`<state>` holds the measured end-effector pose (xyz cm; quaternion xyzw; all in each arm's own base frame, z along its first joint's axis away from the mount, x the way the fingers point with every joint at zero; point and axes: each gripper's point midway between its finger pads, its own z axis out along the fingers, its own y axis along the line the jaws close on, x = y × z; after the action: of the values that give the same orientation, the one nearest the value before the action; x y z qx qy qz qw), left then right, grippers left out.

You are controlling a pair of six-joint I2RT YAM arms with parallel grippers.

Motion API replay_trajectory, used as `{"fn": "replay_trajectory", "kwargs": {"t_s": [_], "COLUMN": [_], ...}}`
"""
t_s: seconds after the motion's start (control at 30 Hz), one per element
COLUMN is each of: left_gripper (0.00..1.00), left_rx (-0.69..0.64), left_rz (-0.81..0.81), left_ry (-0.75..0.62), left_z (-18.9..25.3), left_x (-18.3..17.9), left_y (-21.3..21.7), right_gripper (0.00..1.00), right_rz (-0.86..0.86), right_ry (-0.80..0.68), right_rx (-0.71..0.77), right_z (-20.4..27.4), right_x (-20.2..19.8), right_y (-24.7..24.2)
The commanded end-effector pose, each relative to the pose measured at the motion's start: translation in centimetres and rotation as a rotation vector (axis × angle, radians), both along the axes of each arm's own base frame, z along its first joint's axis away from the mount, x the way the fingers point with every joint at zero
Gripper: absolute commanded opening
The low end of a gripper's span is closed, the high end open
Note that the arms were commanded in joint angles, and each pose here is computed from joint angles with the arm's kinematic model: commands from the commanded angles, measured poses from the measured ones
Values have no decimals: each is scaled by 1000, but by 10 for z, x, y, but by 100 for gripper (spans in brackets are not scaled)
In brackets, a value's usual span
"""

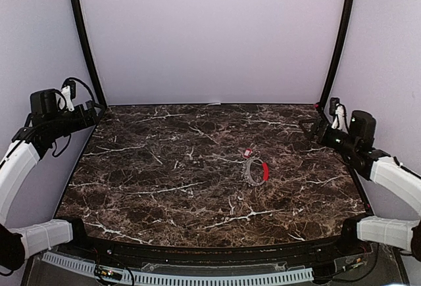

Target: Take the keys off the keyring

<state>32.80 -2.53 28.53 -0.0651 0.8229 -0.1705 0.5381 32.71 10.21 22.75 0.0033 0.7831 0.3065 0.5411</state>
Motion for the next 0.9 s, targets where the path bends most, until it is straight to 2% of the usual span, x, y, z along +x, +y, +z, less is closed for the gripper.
{"fn": "replay_trajectory", "kwargs": {"t_s": [0.0, 0.07, 0.2, 0.3, 0.5, 0.63, 0.87], "left_gripper": [92, 92, 92, 91, 89, 88, 88], "left_rx": [94, 91, 83, 90, 96, 99, 112], "left_rz": [82, 73, 82, 101, 113, 121, 144], "left_ry": [-45, -46, -19, 20, 62, 64, 52], "left_z": [5, 3, -6, -16, -26, -26, -23], "left_x": [-8, -9, -9, -8, -6, -6, -8], "left_y": [19, 17, 19, 23, 26, 27, 31], "right_gripper": [86, 82, 75, 70, 61, 57, 47], "right_rz": [103, 151, 134, 156, 158, 167, 75], "right_ry": [188, 255, 398, 464, 492, 472, 472], "right_rx": [-25, -52, -157, -168, -308, -277, -296], "right_z": [-47, -71, -115, -140, -164, -164, -176], "right_x": [0, -2, 2, 1, 16, 37, 68], "right_y": [35, 57, 78, 95, 111, 127, 127]}}
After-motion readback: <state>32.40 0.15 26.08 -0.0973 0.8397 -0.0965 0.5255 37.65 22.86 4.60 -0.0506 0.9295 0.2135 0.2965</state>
